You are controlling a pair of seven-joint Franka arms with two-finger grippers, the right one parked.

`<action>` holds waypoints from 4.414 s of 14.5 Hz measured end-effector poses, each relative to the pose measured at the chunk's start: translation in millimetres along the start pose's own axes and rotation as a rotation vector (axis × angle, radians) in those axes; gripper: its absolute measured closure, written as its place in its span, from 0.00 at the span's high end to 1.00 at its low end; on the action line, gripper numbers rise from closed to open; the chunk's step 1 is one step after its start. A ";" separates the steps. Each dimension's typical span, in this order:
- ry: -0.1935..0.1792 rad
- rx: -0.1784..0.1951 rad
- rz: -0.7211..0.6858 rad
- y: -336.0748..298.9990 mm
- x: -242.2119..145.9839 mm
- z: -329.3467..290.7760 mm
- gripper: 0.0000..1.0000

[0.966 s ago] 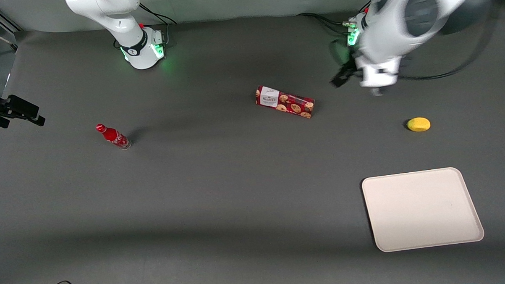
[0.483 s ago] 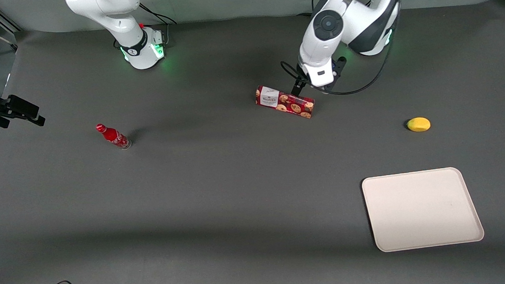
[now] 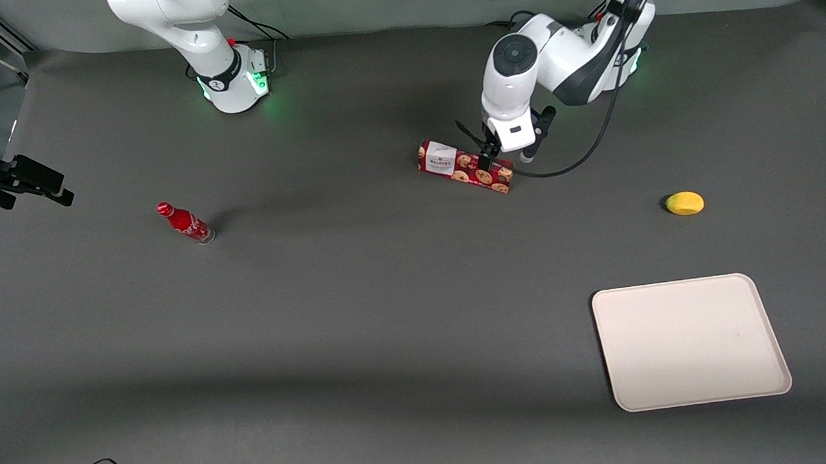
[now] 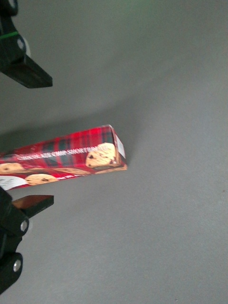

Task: Place red cookie box on tray
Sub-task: 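Lower the left gripper and grasp the cookie box by its end, then lift the cookie box and carry it past the lemon toward the tray, then lower the cookie box onto the tray and open the left gripper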

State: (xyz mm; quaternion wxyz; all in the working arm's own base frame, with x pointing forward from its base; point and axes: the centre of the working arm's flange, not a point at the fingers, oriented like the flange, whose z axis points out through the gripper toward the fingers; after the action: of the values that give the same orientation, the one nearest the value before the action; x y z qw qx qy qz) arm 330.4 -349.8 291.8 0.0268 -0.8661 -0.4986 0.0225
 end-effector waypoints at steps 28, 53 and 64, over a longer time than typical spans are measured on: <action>0.165 0.019 -0.118 66.6 -1.9 -25.7 0.18; 0.159 0.178 0.976 69.3 570.7 -160.6 0.18; 0.212 0.076 1.089 110.8 656.2 11.5 0.18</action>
State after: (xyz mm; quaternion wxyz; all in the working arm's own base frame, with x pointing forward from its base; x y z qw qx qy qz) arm 754.4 162.5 264.6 0.0925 -0.9947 0.0279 -0.0363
